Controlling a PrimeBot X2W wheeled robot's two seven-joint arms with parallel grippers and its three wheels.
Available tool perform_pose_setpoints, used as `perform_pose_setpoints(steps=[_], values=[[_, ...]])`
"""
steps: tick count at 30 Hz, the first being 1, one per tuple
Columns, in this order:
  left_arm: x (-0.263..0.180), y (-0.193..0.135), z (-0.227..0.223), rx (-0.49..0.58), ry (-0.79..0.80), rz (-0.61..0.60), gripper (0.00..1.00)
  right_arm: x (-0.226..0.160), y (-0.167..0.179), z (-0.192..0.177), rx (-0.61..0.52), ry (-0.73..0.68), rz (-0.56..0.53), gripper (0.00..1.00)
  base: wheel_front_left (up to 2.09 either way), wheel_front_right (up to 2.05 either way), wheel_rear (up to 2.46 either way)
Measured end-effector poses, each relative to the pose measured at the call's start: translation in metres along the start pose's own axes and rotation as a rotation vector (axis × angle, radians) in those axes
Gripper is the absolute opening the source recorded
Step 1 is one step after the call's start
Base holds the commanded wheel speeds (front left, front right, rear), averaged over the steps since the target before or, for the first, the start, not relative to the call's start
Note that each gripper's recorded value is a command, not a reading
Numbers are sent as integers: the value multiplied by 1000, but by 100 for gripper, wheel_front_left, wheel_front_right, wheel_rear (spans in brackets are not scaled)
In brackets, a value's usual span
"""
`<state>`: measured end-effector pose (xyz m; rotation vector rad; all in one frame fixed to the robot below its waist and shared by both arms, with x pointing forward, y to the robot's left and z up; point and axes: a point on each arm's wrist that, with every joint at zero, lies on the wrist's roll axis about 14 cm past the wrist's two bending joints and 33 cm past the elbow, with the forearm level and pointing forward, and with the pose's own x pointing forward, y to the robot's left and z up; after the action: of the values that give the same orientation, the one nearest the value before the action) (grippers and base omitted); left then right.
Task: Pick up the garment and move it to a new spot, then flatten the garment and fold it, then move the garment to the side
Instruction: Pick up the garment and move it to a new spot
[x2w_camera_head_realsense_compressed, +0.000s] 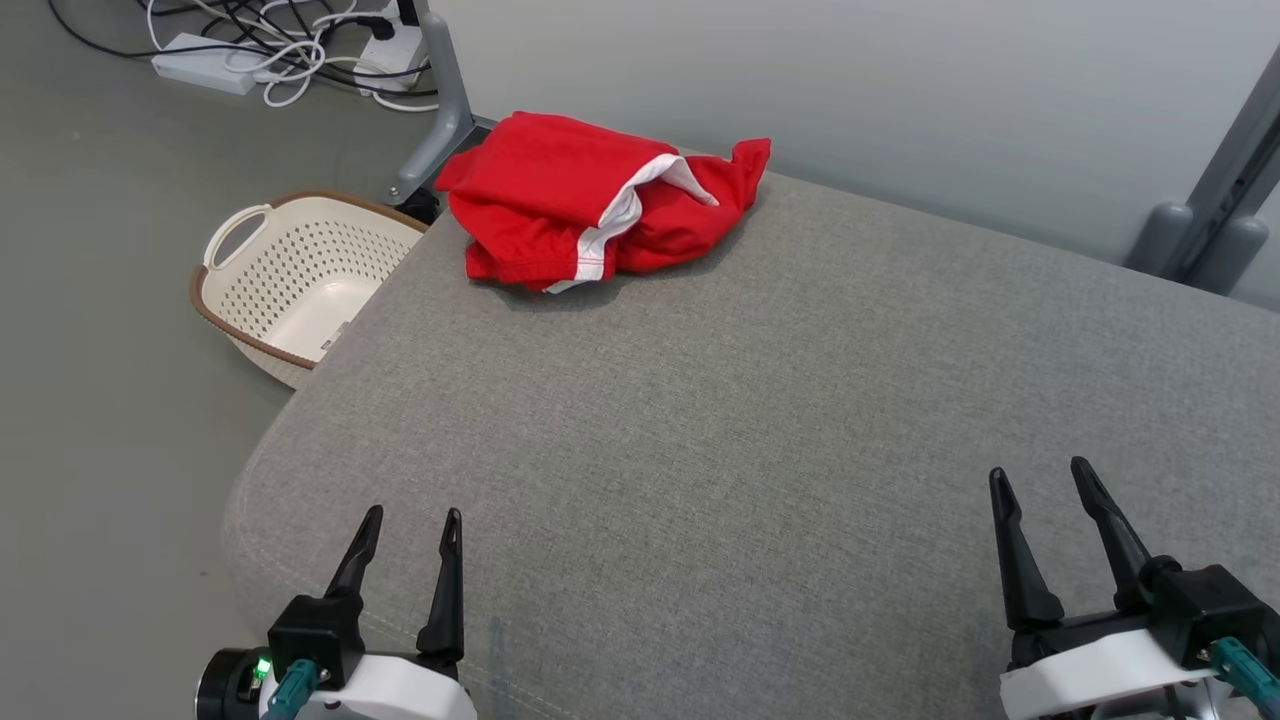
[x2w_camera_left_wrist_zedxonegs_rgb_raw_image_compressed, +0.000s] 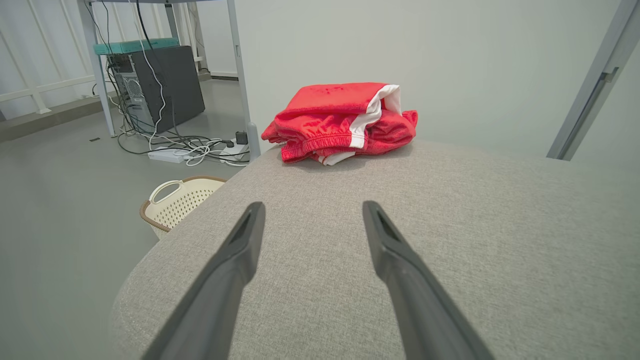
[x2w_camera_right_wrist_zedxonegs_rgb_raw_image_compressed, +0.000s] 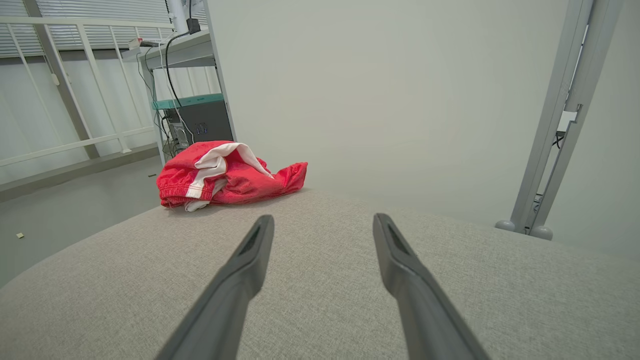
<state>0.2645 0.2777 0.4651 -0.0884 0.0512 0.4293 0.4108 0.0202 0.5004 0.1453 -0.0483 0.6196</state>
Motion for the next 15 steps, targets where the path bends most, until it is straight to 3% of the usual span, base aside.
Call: perform_pose_setpoints(steps=[10, 15], values=[[12, -10, -7, -35, 35, -4, 100, 0, -14, -11, -6, 23, -32, 100, 0, 0, 0], [42, -27, 7, -18, -2, -51, 100, 1, -31, -18, -19, 32, -68, 100, 0, 0, 0]])
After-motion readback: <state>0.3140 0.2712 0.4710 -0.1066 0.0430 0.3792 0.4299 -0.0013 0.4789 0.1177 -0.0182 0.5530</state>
